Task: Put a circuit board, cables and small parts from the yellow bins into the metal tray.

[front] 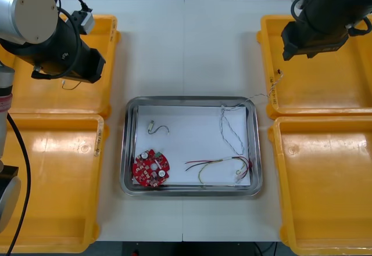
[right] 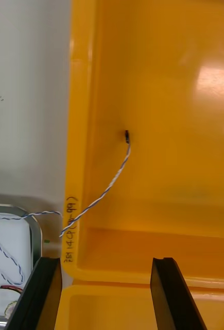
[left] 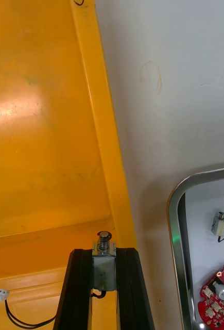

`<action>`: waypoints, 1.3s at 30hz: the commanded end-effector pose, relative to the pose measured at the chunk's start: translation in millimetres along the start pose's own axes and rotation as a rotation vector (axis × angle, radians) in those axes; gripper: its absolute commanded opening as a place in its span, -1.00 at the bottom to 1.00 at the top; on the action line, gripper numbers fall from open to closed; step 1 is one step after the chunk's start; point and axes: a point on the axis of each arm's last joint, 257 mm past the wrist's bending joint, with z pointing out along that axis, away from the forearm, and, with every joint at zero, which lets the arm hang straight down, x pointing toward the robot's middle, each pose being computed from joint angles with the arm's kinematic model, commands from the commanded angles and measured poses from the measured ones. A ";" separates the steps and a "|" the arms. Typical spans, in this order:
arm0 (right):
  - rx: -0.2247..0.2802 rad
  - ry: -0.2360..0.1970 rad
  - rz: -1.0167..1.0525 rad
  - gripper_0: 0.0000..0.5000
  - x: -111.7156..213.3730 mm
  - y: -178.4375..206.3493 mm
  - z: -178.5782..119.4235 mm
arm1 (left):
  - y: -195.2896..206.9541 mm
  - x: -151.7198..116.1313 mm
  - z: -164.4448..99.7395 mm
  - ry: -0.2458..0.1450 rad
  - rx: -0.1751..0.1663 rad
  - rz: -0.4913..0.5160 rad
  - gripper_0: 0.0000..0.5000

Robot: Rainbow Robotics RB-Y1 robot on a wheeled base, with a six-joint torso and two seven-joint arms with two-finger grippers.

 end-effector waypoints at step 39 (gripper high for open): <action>-0.172 -0.023 0.956 1.00 -54.3 -33.6 19.7 | -13.5 -2.6 -7.1 -0.019 0.030 -0.087 -1.00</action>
